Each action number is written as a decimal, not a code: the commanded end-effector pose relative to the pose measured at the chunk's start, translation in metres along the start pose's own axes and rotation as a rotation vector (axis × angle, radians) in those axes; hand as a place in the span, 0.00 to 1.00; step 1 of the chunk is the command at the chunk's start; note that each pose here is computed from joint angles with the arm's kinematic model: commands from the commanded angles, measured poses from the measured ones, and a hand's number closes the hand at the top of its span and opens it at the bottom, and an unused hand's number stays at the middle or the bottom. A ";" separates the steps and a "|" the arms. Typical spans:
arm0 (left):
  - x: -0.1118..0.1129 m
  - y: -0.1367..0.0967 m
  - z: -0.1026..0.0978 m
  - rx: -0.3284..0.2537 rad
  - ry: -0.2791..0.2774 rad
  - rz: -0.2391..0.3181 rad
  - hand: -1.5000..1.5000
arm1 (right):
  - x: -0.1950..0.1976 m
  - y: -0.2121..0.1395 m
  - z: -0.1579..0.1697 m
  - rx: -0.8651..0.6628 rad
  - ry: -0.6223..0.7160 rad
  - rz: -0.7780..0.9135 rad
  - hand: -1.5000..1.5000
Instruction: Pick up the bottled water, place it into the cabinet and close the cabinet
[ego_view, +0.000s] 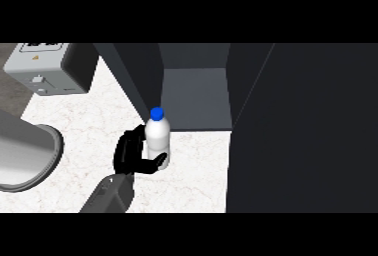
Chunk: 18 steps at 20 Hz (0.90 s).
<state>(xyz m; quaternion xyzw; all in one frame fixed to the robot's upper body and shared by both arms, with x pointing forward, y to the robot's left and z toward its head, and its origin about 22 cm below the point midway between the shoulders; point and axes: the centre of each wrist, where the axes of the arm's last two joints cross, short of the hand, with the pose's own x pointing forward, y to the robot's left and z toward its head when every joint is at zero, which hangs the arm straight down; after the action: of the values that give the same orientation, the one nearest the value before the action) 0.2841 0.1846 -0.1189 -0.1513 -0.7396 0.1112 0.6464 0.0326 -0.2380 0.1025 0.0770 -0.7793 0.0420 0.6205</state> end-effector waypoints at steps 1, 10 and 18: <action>0.023 -0.040 -0.025 -0.018 -0.020 -0.045 1.00 | 0.021 0.002 -0.002 -0.014 -0.016 -0.005 0.00; 0.065 -0.114 -0.075 -0.038 -0.042 -0.178 1.00 | 0.030 -0.005 0.003 -0.020 -0.048 -0.020 0.00; 0.082 -0.165 -0.109 0.018 -0.005 -0.312 1.00 | 0.015 -0.011 -0.001 0.000 -0.058 -0.012 0.00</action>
<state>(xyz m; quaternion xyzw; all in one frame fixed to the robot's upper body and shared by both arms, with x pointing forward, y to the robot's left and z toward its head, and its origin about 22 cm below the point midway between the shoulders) 0.3577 0.0749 0.0113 -0.0550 -0.7632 0.0183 0.6435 0.0350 -0.2476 0.1018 0.0654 -0.7833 0.0517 0.6160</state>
